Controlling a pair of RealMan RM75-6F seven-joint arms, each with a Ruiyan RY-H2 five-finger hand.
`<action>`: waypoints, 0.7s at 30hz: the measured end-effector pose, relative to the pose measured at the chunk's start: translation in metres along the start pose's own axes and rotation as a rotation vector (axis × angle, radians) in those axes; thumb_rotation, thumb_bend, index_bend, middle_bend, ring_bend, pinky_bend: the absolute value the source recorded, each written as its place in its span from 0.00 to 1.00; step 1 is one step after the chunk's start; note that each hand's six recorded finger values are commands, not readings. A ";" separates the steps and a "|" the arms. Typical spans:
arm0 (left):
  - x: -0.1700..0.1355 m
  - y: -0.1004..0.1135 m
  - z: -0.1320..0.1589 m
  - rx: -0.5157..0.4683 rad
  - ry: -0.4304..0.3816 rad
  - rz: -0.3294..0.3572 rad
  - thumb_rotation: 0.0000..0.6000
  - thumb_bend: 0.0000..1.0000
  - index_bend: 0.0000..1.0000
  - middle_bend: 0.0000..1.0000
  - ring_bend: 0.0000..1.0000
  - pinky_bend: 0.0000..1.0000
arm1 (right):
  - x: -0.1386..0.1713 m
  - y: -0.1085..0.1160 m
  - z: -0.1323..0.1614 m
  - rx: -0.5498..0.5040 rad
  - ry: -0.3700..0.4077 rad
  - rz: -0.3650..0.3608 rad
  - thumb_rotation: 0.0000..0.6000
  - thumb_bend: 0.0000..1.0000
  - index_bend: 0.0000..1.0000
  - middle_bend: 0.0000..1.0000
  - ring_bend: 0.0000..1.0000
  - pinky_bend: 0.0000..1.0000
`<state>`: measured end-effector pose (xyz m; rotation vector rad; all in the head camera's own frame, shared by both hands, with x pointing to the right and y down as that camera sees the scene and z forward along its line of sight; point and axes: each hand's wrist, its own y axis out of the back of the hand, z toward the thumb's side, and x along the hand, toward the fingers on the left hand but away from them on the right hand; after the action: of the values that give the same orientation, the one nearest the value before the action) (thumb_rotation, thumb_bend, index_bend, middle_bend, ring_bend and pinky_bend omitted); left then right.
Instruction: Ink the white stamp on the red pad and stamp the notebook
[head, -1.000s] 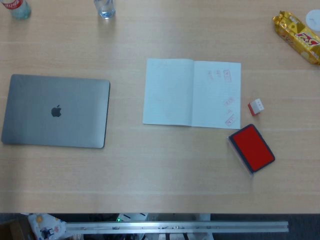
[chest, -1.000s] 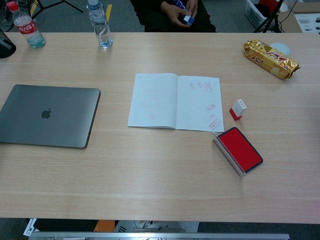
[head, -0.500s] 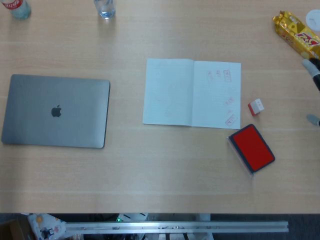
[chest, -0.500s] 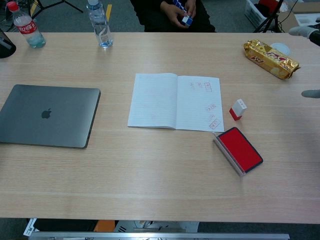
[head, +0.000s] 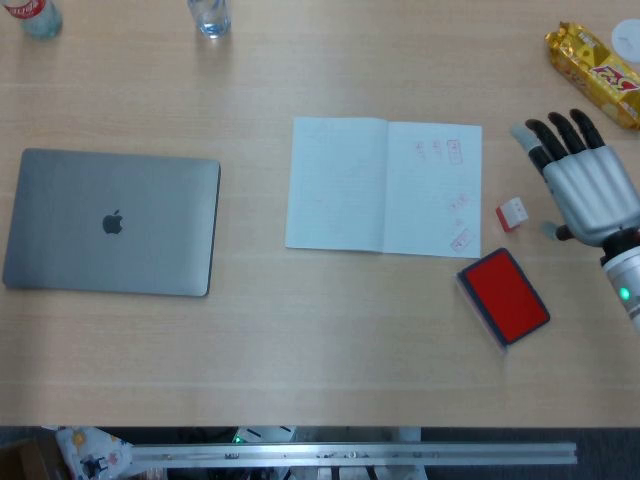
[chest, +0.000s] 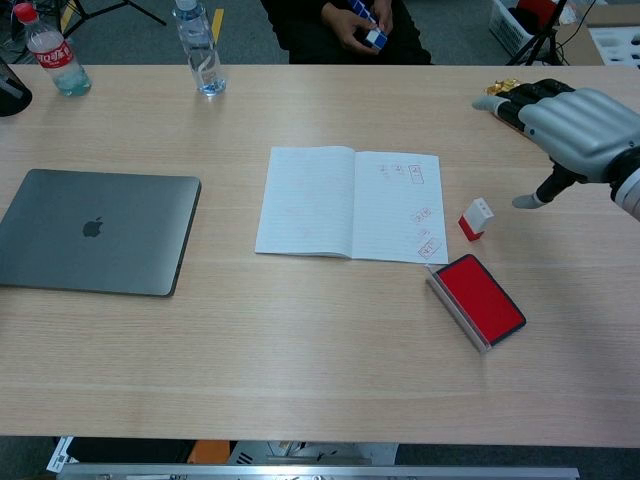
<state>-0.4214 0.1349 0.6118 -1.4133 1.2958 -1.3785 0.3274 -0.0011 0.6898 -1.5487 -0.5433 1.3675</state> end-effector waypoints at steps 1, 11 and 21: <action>0.000 -0.001 0.000 -0.001 0.000 -0.003 1.00 0.32 0.00 0.00 0.00 0.00 | -0.004 -0.003 0.003 0.013 -0.002 0.001 1.00 0.02 0.06 0.12 0.00 0.04; 0.000 -0.003 0.000 -0.007 -0.012 -0.012 1.00 0.32 0.00 0.00 0.00 0.00 | -0.028 -0.028 0.020 0.068 -0.027 0.002 1.00 0.02 0.06 0.12 0.00 0.04; -0.002 -0.003 -0.004 -0.008 -0.007 -0.018 1.00 0.32 0.00 0.00 0.00 0.00 | -0.043 -0.044 0.033 0.089 -0.037 0.009 1.00 0.02 0.06 0.12 0.00 0.04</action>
<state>-0.4251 0.1380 0.6147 -1.4371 1.2884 -1.3806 0.2967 -0.0060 0.7520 -1.4585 -0.4920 1.4110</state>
